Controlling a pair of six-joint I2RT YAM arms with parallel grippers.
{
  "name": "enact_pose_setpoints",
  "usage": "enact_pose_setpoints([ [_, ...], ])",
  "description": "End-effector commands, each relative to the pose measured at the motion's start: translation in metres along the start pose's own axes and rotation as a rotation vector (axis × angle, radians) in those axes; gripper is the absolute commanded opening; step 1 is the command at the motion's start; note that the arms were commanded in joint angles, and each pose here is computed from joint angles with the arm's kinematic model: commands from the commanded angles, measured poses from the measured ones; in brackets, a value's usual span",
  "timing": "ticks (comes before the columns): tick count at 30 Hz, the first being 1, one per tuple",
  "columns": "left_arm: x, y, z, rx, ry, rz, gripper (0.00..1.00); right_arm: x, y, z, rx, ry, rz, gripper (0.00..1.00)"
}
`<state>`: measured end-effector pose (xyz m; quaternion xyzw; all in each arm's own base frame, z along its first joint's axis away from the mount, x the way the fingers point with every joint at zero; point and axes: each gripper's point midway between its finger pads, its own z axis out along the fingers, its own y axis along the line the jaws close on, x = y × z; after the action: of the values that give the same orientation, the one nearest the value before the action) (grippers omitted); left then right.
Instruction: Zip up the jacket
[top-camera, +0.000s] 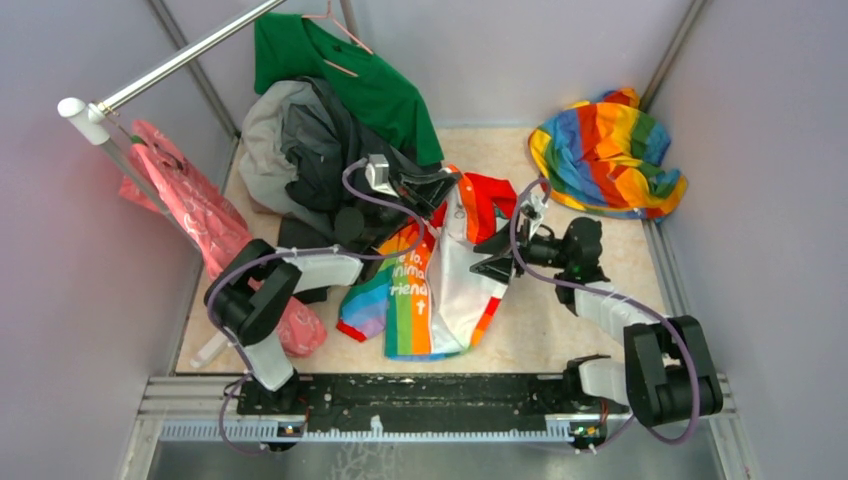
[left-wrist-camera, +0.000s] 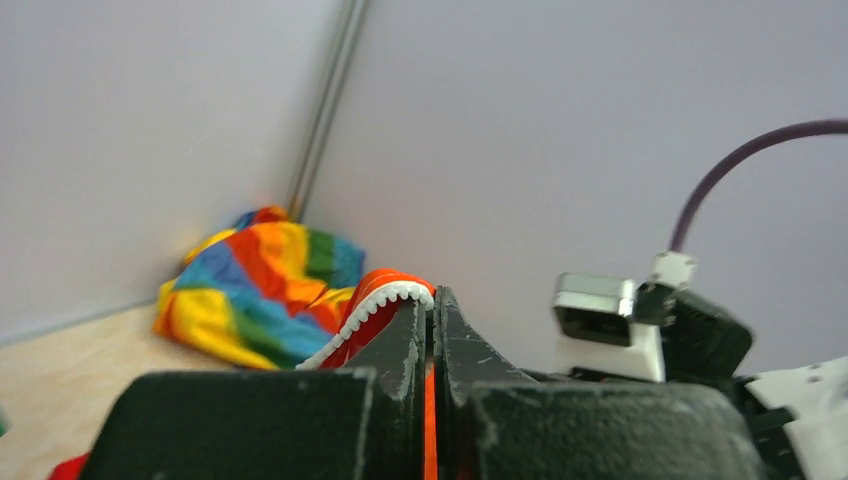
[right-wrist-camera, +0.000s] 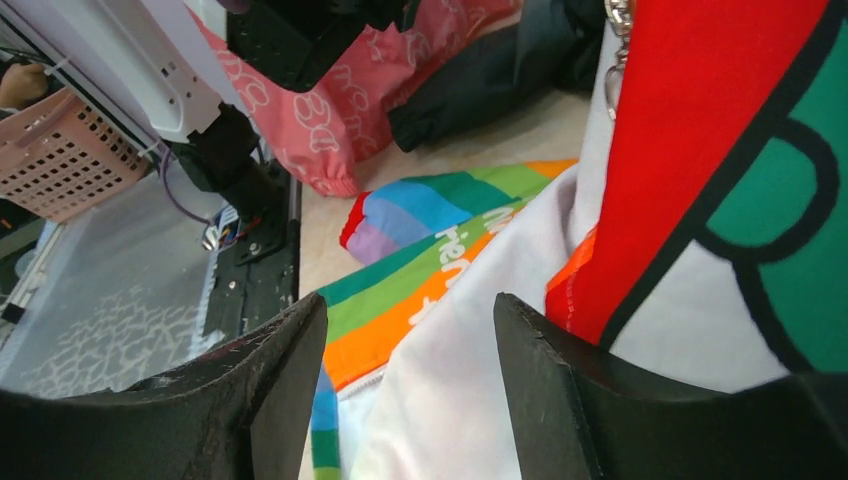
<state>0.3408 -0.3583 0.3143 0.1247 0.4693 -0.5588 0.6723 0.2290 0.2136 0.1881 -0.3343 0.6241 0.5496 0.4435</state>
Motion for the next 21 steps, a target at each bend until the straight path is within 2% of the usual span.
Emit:
enact_pose_setpoints([
  [1,-0.035,-0.042,0.024,0.049,-0.087,0.005,0.0,-0.036,0.016,0.003,-0.027,-0.125,-0.186,0.63],
  [7,-0.026,-0.057,0.039,0.012,-0.032,-0.035,0.0,-0.051,0.022,-0.001,-0.004,-0.214,-0.229,0.63],
  [10,-0.02,-0.055,0.042,-0.026,-0.013,-0.027,0.0,-0.058,0.041,-0.004,-0.073,-0.222,-0.247,0.62],
  [13,-0.016,-0.051,0.043,-0.052,-0.004,-0.039,0.0,-0.061,0.049,-0.005,-0.096,-0.218,-0.234,0.51],
  [15,-0.016,-0.053,0.044,-0.046,-0.001,-0.06,0.0,-0.06,0.033,-0.003,-0.034,-0.217,-0.205,0.48],
  [18,-0.017,-0.058,0.046,-0.037,0.004,-0.074,0.0,-0.052,-0.003,-0.001,0.096,-0.181,-0.12,0.5],
  [21,-0.019,-0.064,0.046,-0.032,0.012,-0.094,0.0,-0.048,-0.021,-0.002,0.168,-0.172,-0.094,0.6],
])
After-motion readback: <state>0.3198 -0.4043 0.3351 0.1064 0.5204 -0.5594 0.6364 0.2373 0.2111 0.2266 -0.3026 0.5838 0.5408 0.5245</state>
